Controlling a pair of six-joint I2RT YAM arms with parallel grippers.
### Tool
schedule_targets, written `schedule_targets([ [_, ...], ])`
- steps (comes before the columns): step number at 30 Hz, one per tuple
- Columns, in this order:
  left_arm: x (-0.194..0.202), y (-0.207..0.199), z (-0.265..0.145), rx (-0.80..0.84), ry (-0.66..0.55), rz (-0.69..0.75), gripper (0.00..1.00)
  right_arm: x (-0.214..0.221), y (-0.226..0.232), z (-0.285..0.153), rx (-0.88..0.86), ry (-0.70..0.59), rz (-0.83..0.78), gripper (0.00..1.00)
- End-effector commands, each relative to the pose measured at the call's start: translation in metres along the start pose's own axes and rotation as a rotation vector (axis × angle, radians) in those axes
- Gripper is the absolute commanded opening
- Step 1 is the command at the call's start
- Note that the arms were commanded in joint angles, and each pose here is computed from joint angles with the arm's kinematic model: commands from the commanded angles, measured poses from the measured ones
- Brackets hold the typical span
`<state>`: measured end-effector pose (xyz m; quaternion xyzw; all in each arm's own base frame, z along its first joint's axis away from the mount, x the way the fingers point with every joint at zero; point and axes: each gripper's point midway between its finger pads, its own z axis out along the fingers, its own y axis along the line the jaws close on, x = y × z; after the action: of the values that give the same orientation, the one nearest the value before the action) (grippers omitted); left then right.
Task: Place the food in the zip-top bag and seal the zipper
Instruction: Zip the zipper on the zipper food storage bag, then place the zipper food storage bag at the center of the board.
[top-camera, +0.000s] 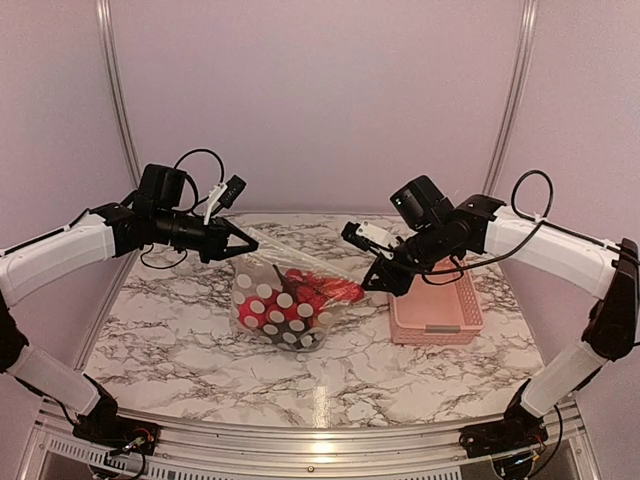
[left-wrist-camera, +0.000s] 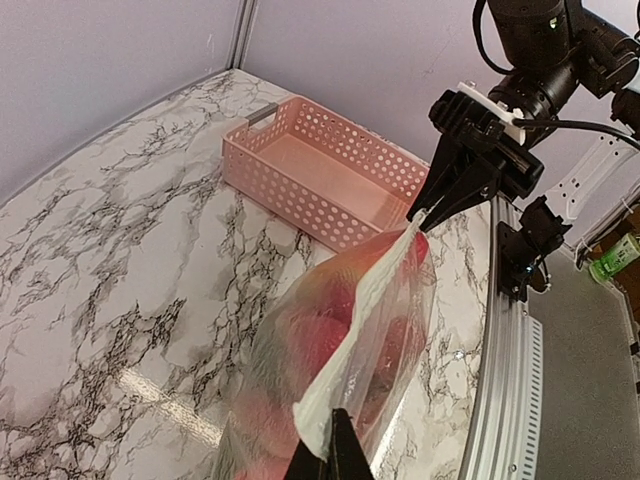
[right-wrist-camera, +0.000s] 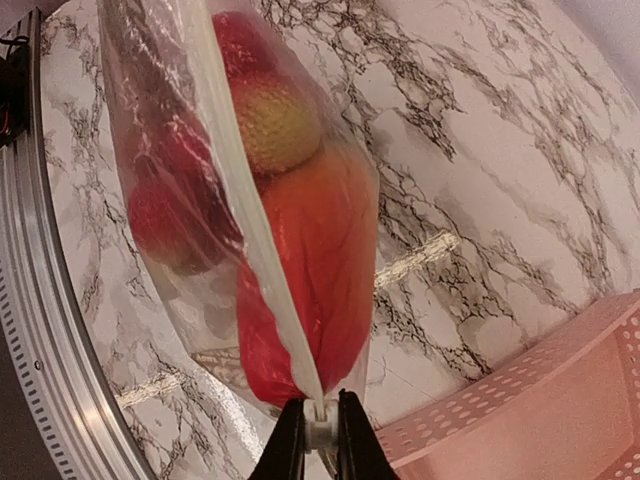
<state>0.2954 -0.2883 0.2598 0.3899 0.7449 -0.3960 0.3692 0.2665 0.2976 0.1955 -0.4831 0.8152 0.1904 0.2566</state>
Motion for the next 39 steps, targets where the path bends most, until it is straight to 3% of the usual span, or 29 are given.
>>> schedule_targets([
  [1,-0.015,0.006,-0.017,-0.046,-0.061,0.031,0.0,0.034,-0.017,-0.011,0.093,0.104,0.035,0.11],
  [11,-0.018,0.008,-0.011,-0.027,-0.08,0.003,0.0,0.016,-0.016,-0.006,0.057,0.071,0.031,0.12],
  [13,-0.021,0.01,-0.009,-0.022,-0.091,-0.002,0.0,0.0,-0.016,-0.003,0.036,0.054,0.034,0.23],
  [19,-0.033,0.014,-0.004,-0.014,-0.115,0.019,0.0,-0.035,-0.032,-0.003,0.053,-0.005,0.073,0.38],
  [27,-0.121,0.023,0.007,0.051,-0.342,0.048,0.0,-0.063,-0.12,-0.046,0.174,-0.149,0.309,0.47],
  [32,-0.156,0.018,0.016,0.118,-0.398,0.056,0.0,-0.063,-0.155,-0.071,0.23,-0.205,0.395,0.51],
  [35,-0.149,0.015,0.024,0.169,-0.391,0.032,0.0,-0.059,-0.15,-0.064,0.195,-0.195,0.405,0.53],
  [39,-0.07,0.022,0.056,0.239,-0.217,-0.104,0.0,-0.048,-0.142,-0.05,0.141,-0.176,0.422,0.54],
])
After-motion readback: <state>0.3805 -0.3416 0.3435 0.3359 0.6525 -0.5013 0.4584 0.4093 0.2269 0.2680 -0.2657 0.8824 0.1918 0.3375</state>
